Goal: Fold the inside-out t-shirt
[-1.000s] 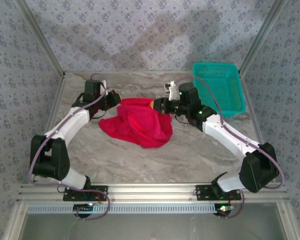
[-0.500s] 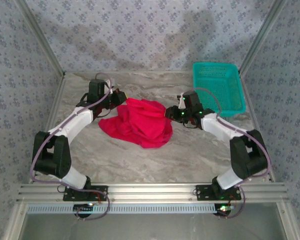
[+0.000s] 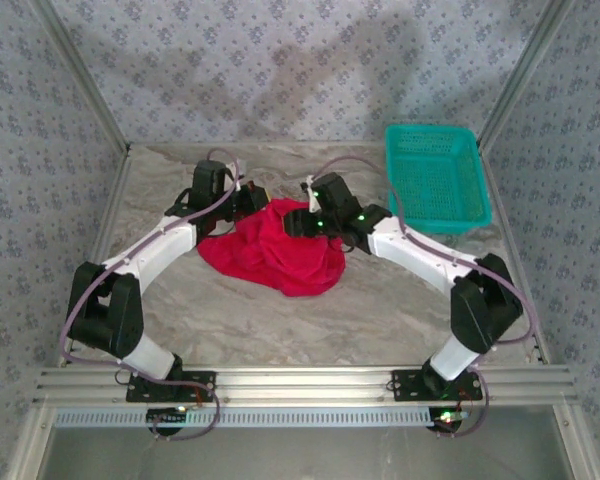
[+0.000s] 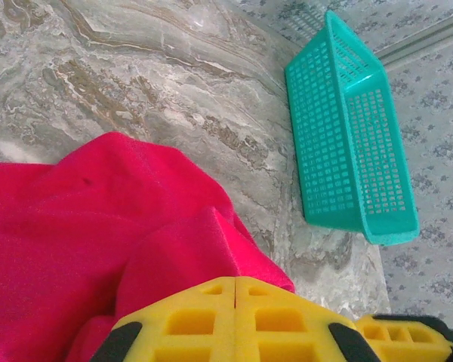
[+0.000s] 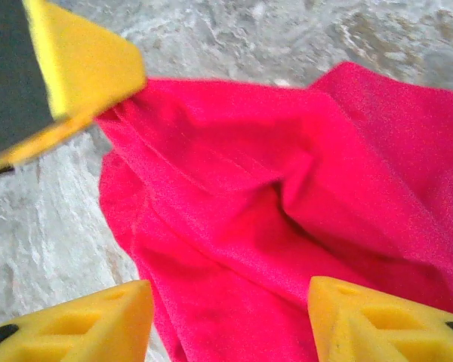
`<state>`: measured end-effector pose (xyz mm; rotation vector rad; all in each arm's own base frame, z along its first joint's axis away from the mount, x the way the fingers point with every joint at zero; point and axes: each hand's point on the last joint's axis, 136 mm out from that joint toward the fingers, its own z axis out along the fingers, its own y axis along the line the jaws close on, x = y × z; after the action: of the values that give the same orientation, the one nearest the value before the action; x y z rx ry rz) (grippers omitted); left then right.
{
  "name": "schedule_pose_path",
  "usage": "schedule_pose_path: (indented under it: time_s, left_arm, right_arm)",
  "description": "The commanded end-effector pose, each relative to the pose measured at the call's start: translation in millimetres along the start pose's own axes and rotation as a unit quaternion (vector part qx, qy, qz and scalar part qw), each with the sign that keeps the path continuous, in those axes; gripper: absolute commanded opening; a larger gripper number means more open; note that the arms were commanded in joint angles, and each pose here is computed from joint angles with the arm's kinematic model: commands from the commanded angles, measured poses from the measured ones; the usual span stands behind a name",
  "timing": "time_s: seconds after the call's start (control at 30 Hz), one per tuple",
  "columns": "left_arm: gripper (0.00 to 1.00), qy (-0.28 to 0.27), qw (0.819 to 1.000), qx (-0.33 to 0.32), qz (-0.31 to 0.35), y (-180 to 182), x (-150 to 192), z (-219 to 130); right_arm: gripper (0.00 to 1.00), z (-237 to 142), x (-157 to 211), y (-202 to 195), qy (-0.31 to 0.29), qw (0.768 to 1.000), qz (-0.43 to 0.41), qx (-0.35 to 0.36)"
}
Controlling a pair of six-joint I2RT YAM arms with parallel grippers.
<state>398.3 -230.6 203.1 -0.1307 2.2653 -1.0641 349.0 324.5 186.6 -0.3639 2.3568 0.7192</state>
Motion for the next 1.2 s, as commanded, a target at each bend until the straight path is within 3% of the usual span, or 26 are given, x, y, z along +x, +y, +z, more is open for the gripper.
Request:
schedule_pose_path:
  time_s: [0.0,0.23,0.33,0.53,0.8,0.83,0.87,0.93,1.03,1.17]
  left_arm:
    - [0.0,-0.018,1.0,0.009,0.009,-9.6,-10.4,-6.7]
    - [0.0,-0.018,1.0,0.006,0.012,-9.2,-9.9,-9.8]
    - [0.0,-0.017,1.0,0.005,0.014,-9.5,-9.6,-10.9]
    - [0.0,-0.018,1.0,0.008,0.016,-13.3,-10.0,-14.8]
    - [0.0,-0.017,1.0,0.018,0.016,-19.3,-9.9,-16.9]
    - [0.0,-0.018,1.0,0.019,0.017,-19.8,-10.1,-17.5]
    - [0.0,-0.019,1.0,0.017,0.018,-19.2,-10.6,-18.5]
    - [0.0,-0.023,0.999,0.014,0.024,-20.3,-13.9,-20.8]
    - [0.0,-0.033,0.999,0.003,0.035,-19.4,-26.7,-24.5]
    - [0.0,-0.047,0.998,-0.016,0.039,-8.1,-51.9,-22.8]
  right_arm:
    - [0.61,23.8,-9.2,0.3,-0.012,1.0,-0.02,0.007]
    - [0.6,57.0,-21.3,-2.3,-0.027,0.999,0.0,0.028]
    - [0.55,63.4,-28.4,-29.6,-0.053,0.994,0.037,0.093]
    - [0.43,76.9,-38.2,-44.6,-0.067,0.988,0.07,0.117]
    - [0.43,95.7,-46.9,-59.4,-0.053,0.983,0.087,0.152]
    - [0.37,97.7,-48.1,-60.7,-0.05,0.983,0.088,0.153]
    - [0.23,98.3,-48.2,-62.2,-0.045,0.983,0.089,0.157]
    - [0.0,90.8,-48.7,-63.7,-0.031,0.979,0.104,0.171]
    - [0.0,56.5,-51.2,-48.7,0.01,0.984,0.113,0.141]
    - [0.0,-23.5,-54.4,-0.9,0.08,0.993,0.089,0.004]
